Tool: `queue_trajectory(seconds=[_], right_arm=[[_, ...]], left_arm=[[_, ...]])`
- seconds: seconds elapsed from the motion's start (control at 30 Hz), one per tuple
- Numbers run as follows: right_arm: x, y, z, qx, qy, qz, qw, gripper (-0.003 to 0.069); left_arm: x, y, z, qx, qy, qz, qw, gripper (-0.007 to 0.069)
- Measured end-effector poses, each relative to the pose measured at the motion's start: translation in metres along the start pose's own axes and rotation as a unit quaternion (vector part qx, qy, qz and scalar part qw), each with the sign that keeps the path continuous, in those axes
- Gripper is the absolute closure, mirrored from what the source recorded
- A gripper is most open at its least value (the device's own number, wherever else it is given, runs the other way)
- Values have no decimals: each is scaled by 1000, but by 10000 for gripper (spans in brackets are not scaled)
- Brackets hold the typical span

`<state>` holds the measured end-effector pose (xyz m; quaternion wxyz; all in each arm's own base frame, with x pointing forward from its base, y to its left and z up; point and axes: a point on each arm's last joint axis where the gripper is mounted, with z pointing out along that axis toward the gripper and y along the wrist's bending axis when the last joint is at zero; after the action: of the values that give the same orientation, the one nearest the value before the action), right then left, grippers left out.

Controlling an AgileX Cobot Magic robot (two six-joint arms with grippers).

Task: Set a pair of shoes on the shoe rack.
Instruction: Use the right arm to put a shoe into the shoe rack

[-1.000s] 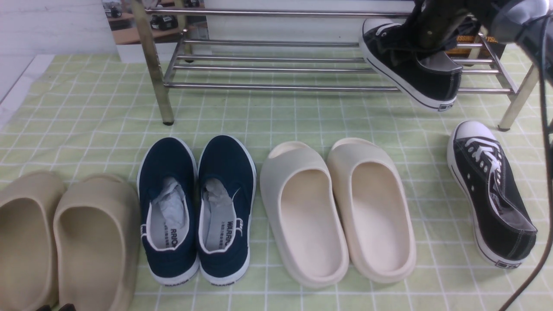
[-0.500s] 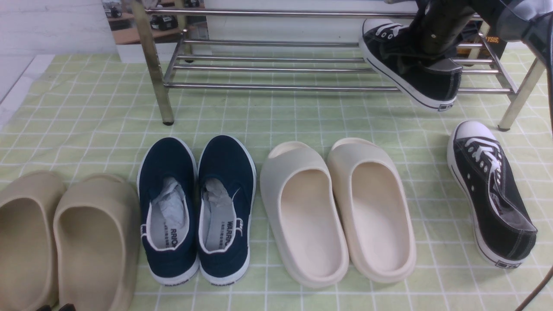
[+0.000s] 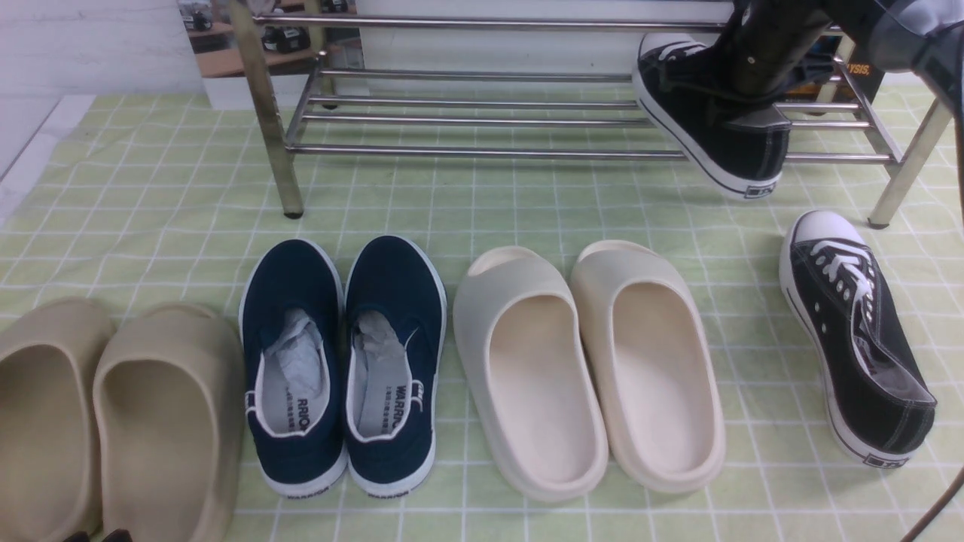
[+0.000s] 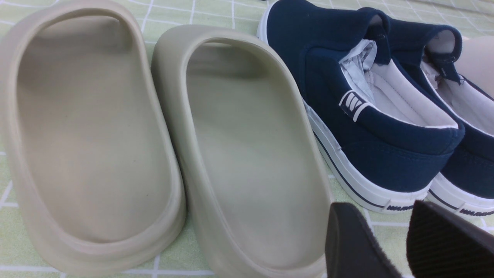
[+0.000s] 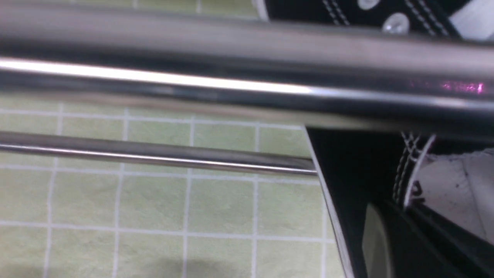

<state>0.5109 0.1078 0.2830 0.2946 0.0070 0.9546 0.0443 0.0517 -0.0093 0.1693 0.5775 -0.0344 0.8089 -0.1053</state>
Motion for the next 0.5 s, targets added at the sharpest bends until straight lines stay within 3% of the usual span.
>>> queue_trajectory(seconds=[0.1, 0.23, 0.27, 0.43, 0.5], right_arm=[[0, 1, 0, -2, 0, 3, 1000, 599], [-1, 2, 0, -7, -5, 7, 1000, 407], [-1, 2, -2, -10, -6, 9, 1000, 319], [-2, 4, -31, -25, -13, 14, 1000, 90], [-2, 3, -45, -25, -15, 8, 1000, 71]], left_arm=[[0, 0, 0, 0, 0, 0, 1000, 386], [0, 0, 0, 0, 0, 0, 1000, 386], [0, 0, 0, 0, 0, 0, 1000, 386], [0, 0, 0, 0, 0, 0, 1000, 386], [0, 0, 0, 0, 0, 0, 1000, 386]])
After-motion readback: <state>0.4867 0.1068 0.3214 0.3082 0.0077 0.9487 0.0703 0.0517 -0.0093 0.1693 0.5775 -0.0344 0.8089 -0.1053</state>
